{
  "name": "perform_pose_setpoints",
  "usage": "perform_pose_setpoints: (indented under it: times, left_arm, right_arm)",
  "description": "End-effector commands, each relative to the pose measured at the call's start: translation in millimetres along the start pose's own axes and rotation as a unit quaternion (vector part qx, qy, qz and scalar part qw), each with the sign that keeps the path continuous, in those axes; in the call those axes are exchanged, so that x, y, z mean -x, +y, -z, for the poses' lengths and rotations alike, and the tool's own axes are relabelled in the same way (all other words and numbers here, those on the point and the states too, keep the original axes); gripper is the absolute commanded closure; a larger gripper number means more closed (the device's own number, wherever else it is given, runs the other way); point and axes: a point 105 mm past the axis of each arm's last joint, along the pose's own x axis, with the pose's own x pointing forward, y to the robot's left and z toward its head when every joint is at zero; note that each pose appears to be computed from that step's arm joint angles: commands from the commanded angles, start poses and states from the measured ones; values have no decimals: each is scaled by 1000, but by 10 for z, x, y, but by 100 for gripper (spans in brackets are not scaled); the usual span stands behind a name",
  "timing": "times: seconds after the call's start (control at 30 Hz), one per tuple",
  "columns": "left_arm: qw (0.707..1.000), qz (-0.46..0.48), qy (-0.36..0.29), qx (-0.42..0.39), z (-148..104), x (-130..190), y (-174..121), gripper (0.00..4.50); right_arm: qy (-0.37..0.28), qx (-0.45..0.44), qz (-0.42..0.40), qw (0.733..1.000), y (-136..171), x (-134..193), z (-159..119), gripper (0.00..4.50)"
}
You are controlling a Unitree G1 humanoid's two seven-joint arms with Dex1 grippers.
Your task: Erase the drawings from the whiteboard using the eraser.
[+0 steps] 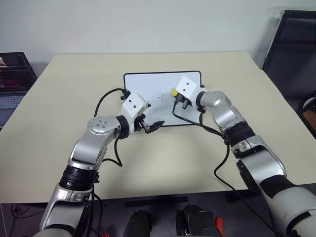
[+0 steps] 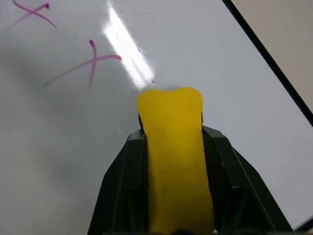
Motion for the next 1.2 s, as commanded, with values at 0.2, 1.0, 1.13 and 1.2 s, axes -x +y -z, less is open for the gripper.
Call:
perform_pose_setpoints:
  times: [0.2, 1.0, 1.13, 1.2]
  left_arm:
    - [1000, -6, -20, -17, -127, 29, -9, 0]
    - [1000, -12, -16, -4, -44, 48, 17, 0]
    - [999, -31, -17, 21, 39, 79, 77, 0]
    - [998, -40, -22, 33, 83, 117, 83, 0]
  right_arm:
    - [-14, 23, 2, 1000, -11, -76, -201, 338]
    - [-25, -31, 42, 998, -185, 227, 60, 338]
    - [-104, -136, 57, 984, -207, 343, -200, 338]
    - [-156, -200, 62, 965, -227, 466, -360, 338]
